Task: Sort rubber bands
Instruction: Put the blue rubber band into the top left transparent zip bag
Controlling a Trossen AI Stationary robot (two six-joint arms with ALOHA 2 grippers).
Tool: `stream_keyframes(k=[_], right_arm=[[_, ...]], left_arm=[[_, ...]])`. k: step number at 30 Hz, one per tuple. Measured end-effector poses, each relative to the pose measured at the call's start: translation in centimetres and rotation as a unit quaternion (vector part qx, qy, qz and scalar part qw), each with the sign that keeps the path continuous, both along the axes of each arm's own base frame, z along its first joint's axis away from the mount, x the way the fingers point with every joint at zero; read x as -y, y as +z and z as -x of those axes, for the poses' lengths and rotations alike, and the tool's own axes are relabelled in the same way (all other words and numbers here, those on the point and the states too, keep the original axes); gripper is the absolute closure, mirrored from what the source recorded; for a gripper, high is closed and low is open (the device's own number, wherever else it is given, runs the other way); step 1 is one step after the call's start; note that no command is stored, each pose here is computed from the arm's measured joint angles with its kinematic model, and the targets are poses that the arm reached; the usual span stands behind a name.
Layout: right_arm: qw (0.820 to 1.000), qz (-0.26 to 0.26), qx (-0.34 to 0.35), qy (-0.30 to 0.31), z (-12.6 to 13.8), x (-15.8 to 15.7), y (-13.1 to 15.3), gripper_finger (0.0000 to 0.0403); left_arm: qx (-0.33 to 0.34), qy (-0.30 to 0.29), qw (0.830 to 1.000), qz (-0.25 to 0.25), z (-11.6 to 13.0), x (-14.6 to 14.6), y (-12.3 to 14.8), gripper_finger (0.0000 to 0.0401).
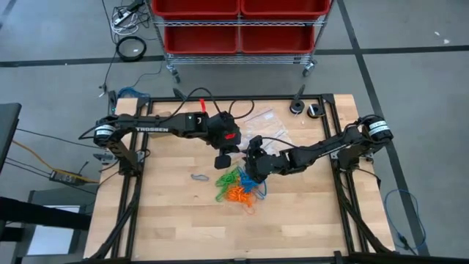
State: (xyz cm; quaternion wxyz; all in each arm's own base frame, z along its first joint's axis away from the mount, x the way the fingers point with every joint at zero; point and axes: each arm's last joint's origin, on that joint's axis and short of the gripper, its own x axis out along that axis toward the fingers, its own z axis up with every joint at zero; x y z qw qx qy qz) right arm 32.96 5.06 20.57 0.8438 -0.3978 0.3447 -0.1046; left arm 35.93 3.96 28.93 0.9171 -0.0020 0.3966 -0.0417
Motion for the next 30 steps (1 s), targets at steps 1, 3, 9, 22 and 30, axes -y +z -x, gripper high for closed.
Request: stream_keyframes(k=[1,3,9,22,30], right_arm=[[1.000,0.000,-0.001,-0.002,0.0,0.1,0.0,0.0282],[1.000,0.001,-0.003,-0.006,0.0,0.4,0.0,0.0290],[1.000,0.022,-0.014,0.002,-0.1,0.7,0.0,0.0323],[0.993,-0.110,0.010,0.037,-0.8,0.1,2.1,0.0402],[0.968,-0.244,-0.002,0.064,-1.8,0.3,6.2,0.0403]], left_arm=[[0.001,-0.001,1.000,0.001,0.0,0.0,0.0,0.0401],[0.004,-0.009,1.000,0.010,0.0,0.1,0.0,0.0401],[-0.005,-0.012,1.000,0.018,0.1,0.1,-0.1,0.0401],[0.005,-0.012,0.996,-0.088,0.9,0.2,1.2,0.0380],[0.005,-0.019,0.968,-0.250,1.0,2.0,2.1,0.0260]])
